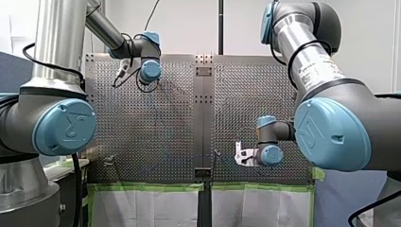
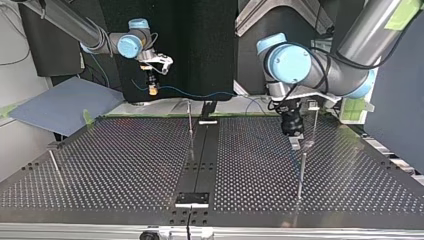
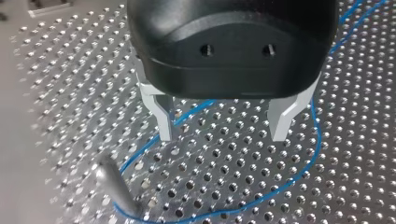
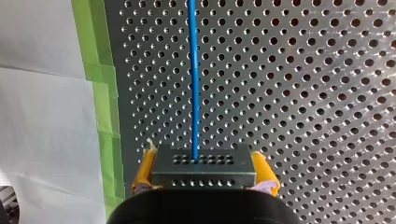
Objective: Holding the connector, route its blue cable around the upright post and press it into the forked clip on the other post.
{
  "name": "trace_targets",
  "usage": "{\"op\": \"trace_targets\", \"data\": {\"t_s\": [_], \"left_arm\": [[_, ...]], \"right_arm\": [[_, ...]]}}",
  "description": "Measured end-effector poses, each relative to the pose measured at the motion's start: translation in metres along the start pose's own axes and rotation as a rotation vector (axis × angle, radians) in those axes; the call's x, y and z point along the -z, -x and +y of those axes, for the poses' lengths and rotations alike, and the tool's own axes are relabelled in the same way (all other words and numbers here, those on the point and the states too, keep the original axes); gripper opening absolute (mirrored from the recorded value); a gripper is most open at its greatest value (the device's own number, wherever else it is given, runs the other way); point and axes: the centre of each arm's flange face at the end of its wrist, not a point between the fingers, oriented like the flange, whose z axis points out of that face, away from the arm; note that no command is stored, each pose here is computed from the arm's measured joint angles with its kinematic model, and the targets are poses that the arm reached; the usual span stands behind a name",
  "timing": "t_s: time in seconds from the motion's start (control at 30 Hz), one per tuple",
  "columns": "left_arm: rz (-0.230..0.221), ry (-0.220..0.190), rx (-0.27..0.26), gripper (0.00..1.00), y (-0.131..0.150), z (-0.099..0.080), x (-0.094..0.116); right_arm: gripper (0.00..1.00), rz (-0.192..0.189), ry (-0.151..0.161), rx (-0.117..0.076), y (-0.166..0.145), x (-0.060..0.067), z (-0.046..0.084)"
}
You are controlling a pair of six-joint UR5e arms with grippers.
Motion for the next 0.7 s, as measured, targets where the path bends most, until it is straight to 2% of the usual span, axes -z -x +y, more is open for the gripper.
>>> {"op": "trace_targets", "data": {"t_s": [0.43, 0.53, 0.7], "left_arm": [[0.023, -0.082, -0.150, 1.00, -0.019, -0.029, 0.003], [0.026, -0.077, -0.178, 1.00, -0.021, -0.029, 0.001], [0.031, -0.047, -0.215, 1.00, -0.019, -0.025, -0.005]], "right_arm": [[0.00, 0.004, 0.000, 0.000, 0.000, 0.000, 0.000], [0.00, 0.006, 0.000, 0.000, -0.001, -0.001, 0.000], [0.00, 0.007, 0.000, 0.000, -0.001, -0.001, 0.000]]}}
